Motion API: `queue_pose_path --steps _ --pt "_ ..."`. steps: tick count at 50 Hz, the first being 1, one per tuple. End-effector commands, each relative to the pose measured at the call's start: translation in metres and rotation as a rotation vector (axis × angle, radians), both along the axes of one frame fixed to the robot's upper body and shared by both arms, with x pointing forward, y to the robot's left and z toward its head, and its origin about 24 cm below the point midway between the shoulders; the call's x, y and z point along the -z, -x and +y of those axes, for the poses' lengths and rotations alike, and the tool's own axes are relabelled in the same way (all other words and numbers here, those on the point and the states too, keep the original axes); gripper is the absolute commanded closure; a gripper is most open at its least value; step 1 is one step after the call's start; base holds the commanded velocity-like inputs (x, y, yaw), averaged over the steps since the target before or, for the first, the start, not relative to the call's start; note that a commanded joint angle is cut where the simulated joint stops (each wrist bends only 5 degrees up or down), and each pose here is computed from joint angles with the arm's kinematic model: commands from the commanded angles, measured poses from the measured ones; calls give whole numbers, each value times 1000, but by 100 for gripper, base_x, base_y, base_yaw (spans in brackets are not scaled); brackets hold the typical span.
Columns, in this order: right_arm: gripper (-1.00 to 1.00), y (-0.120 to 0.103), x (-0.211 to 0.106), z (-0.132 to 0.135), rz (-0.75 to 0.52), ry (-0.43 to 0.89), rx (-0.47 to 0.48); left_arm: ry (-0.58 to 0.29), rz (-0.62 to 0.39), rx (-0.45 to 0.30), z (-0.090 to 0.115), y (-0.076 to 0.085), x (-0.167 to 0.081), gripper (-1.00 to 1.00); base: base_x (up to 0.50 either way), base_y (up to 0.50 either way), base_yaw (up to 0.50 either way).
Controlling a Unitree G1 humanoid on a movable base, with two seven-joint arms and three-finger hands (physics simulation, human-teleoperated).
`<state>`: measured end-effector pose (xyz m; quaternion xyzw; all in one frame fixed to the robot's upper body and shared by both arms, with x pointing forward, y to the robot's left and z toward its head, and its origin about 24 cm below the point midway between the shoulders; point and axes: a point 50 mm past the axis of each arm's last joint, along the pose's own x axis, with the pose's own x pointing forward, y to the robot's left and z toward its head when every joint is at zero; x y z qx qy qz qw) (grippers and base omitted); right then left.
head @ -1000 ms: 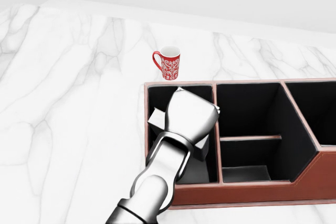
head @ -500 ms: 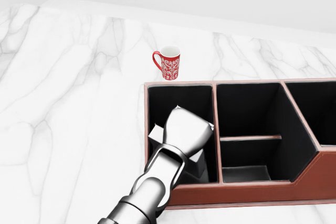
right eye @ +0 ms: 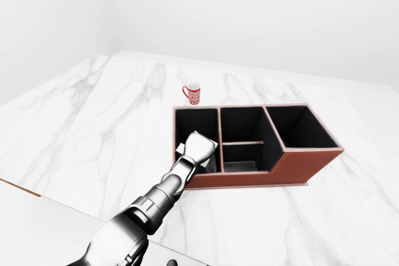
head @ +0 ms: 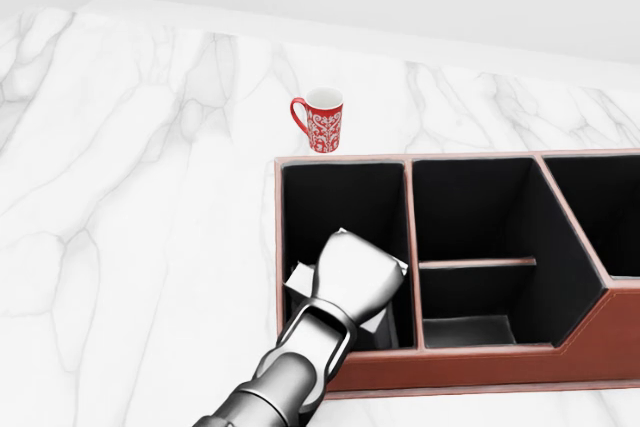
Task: Pick up the book and place it in the left compartment of the caddy.
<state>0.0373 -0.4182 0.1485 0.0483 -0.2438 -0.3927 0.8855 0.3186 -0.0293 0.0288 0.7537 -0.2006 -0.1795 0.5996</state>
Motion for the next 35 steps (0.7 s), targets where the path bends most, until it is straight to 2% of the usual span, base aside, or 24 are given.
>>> queue_pose_path --steps 1,16,25,26,27,28,29,32,35 --pt "-100 -1 1 0 3 -3 -1 15 41 4 1 9 16 100 0 0 0" --pt "-100 0 1 0 5 -3 0 1 96 -4 6 18 33 100 0 0 0" --pt "-100 -1 2 0 8 -7 -2 -11 132 -1 9 30 47 98 0 0 0" --pt "-100 0 2 0 6 -4 0 7 134 -12 11 31 49 53 0 0 0" --pt "-100 0 1 0 5 -2 2 6 129 -13 12 31 49 -24 0 0 0" --pt "-100 -1 1 0 6 -4 0 8 130 -17 13 31 50 -80 0 0 0" --pt "-100 -1 2 0 7 -5 -1 14 129 -23 15 31 50 -100 0 0 0" --pt "-100 -1 2 0 7 -4 -1 -9 125 -12 16 32 52 -100 0 0 0" --pt "-100 1 0 0 3 3 1 13 120 -20 18 36 55 -100 1 0 -2"
